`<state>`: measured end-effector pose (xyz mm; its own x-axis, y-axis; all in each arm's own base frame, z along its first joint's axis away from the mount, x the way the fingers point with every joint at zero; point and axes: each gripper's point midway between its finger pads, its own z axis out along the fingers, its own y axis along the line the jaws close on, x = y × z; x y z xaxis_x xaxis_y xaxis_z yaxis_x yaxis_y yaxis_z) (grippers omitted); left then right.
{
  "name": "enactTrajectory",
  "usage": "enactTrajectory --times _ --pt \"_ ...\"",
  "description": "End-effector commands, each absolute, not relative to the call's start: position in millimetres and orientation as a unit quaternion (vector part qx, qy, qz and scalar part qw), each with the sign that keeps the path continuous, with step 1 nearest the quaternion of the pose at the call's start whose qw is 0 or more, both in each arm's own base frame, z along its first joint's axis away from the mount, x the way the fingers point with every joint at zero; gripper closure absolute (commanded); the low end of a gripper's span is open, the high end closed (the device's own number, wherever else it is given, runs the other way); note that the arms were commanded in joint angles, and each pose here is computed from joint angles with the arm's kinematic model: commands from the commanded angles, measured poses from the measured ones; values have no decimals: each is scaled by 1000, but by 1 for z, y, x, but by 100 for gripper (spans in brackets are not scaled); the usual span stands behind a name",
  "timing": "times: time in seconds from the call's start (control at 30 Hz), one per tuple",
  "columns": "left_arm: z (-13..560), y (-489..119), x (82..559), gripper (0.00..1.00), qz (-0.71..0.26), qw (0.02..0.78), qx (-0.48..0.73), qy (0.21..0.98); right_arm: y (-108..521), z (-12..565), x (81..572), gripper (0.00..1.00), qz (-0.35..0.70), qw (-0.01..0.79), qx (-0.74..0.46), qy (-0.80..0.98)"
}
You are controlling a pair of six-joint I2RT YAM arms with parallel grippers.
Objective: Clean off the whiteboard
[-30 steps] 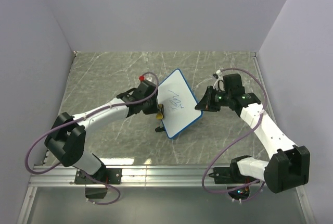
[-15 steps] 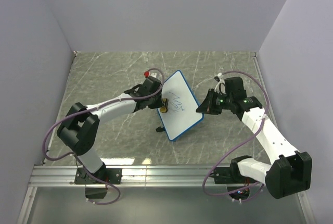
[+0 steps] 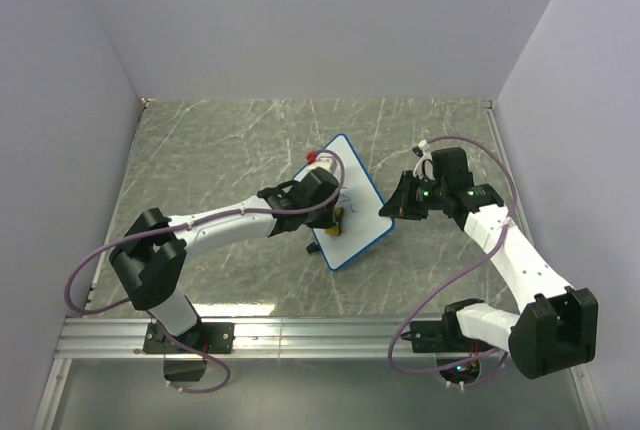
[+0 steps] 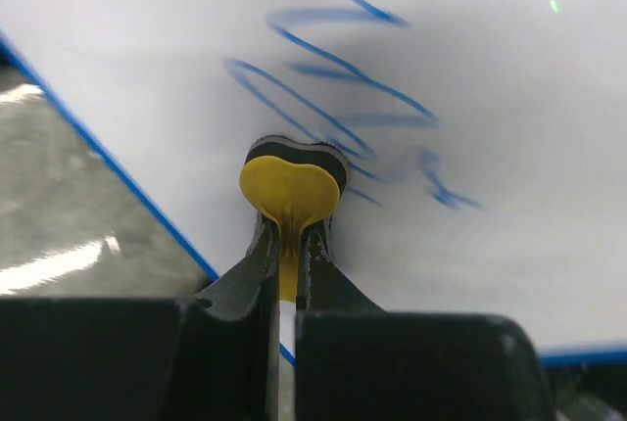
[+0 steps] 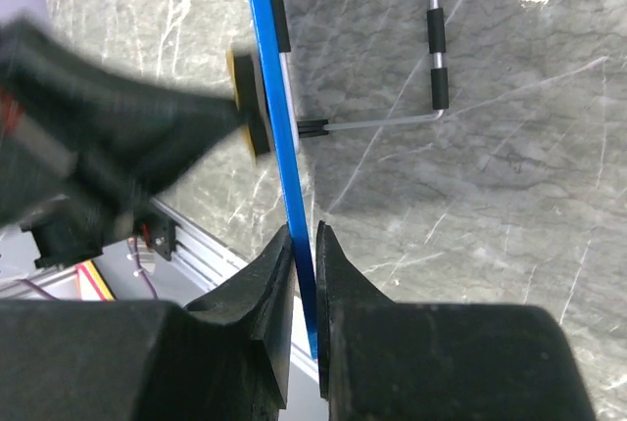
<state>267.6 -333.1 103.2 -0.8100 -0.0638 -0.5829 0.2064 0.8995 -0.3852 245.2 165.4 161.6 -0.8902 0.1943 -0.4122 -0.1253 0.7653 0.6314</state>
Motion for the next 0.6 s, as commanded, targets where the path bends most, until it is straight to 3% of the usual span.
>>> enactTrajectory --times 0.0,0.27,0.57 --pt "131 -413 199 100 -353 226 132 898 178 177 257 100 365 241 32 899" --pt "186 -434 206 100 -378 269 150 873 179 173 254 100 365 241 33 899" --pt "160 -380 262 100 -322 286 94 897 176 170 247 100 360 243 39 900"
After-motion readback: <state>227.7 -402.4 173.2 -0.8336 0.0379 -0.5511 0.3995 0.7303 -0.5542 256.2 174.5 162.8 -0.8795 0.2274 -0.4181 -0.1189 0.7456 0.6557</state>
